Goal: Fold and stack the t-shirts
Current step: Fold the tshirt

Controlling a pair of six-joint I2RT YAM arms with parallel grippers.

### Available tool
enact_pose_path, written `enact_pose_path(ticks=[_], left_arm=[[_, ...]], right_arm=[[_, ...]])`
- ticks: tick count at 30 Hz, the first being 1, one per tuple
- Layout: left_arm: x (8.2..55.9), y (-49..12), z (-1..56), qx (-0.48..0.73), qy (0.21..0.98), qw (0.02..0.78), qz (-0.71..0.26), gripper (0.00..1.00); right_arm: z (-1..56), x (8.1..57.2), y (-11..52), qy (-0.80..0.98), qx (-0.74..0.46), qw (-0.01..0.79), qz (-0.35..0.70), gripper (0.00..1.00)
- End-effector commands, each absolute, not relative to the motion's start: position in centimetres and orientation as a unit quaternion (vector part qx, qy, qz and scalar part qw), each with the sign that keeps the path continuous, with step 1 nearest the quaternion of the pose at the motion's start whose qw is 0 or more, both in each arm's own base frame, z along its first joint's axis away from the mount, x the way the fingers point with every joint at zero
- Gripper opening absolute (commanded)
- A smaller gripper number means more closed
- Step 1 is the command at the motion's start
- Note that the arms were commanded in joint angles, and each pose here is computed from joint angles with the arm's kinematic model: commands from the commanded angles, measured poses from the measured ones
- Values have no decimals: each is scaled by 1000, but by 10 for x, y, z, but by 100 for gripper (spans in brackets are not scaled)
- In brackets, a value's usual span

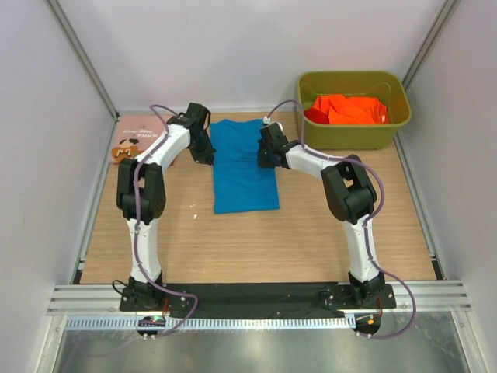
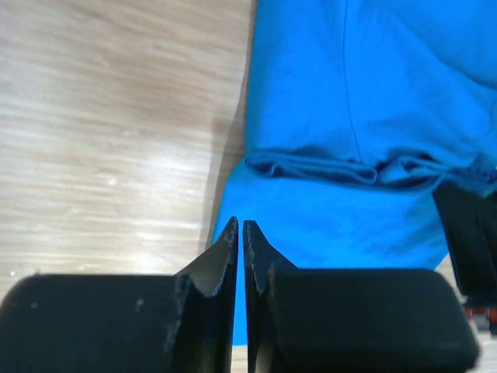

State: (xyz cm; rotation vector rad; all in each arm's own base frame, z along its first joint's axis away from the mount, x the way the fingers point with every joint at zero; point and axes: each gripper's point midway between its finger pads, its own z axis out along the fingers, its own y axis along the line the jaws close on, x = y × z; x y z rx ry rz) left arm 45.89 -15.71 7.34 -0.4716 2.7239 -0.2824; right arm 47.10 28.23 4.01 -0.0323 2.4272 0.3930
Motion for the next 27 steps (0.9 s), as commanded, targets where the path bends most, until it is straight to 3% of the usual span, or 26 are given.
enact_pose_path(ticks=[1, 10, 17, 20, 24, 27], left_arm=[[460, -164, 104, -157, 953, 220, -134, 6], [469, -193, 60, -142, 955, 180, -191, 6], [486, -175, 57, -176, 951, 186, -175, 6], [479, -171, 69, -170, 950, 193, -179, 12], [460, -173, 103, -147, 946, 207, -201, 30], [432, -167, 109, -142, 948, 199, -201, 38]], right_arm=[[61, 493, 281, 919, -8, 367, 146, 8], [113, 479, 277, 910, -14, 381, 163, 17], [127, 414, 261, 926, -37, 320, 197, 37], [120, 388, 250, 931, -39, 299, 208, 45], [108, 370, 236, 934, -25, 282, 217, 52], [99, 360, 232, 931, -8, 275, 240, 54]])
